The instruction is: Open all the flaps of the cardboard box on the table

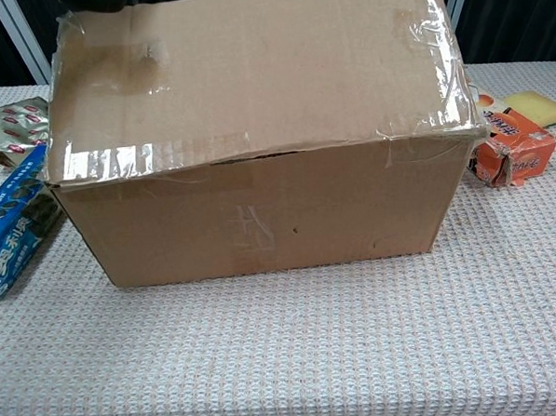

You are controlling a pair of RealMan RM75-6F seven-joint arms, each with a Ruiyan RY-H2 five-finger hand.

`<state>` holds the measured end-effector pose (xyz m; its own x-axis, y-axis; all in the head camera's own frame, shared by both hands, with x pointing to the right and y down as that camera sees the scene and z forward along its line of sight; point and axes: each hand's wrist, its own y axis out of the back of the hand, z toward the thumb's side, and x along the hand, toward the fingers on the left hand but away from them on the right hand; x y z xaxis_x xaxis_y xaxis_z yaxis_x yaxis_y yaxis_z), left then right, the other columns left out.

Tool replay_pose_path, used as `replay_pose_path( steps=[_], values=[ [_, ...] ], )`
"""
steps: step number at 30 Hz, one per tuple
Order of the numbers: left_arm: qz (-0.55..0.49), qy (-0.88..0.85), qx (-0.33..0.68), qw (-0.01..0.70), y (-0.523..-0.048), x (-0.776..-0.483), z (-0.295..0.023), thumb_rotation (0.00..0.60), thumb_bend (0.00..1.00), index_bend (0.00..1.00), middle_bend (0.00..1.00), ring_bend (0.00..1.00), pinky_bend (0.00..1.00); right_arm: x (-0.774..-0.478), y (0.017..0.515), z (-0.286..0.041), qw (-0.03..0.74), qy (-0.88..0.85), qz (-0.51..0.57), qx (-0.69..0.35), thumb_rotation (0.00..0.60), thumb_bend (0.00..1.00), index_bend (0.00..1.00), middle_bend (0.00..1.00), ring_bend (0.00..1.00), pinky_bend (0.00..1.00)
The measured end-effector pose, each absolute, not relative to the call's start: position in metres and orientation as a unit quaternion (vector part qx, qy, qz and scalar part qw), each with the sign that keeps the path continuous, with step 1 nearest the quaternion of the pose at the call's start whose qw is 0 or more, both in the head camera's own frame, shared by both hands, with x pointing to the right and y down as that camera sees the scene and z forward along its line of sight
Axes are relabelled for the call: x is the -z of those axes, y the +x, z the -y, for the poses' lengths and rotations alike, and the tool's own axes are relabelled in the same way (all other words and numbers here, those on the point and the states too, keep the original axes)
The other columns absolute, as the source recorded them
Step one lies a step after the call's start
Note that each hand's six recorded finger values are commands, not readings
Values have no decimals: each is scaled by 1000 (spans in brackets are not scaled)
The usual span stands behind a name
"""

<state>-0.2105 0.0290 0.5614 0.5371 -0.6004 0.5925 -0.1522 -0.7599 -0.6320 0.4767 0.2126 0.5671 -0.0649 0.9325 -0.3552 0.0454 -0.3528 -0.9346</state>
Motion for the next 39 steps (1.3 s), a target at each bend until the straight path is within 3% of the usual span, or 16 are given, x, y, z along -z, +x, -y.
replay_pose_path(
  steps=[12, 17, 24, 29, 33, 36, 39],
  values=[
    [-236, -863, 354, 274, -205, -482, -59, 437, 385, 133, 424, 217, 323, -571, 476, -207, 374, -576, 426, -589, 600, 181, 0, 0, 0, 0],
    [-234, -875, 338, 254, -211, -454, -72, 442, 382, 128, 557, 373, 421, -572, 471, -205, 378, -581, 424, -583, 600, 180, 0, 0, 0, 0],
    [-204, -902, 320, 209, -218, -427, -90, 457, 380, 127, 620, 452, 469, -572, 464, -205, 385, -585, 421, -577, 600, 181, 0, 0, 0, 0],
    [-187, -905, 329, 193, -235, -423, -95, 495, 377, 127, 616, 489, 504, -567, 463, -204, 393, -583, 425, -571, 600, 181, 0, 0, 0, 0],
    [-203, -901, 335, 188, -249, -425, -89, 600, 363, 132, 591, 507, 536, -558, 459, -198, 408, -581, 431, -557, 600, 180, 0, 0, 0, 0],
    [-226, -892, 335, 201, -256, -424, -82, 600, 362, 149, 508, 460, 535, -551, 453, -191, 417, -584, 433, -546, 600, 178, 0, 0, 0, 0],
    [-252, -874, 342, 235, -266, -425, -74, 600, 358, 177, 396, 349, 490, -544, 442, -182, 426, -591, 431, -532, 600, 179, 0, 0, 0, 0]
  ],
)
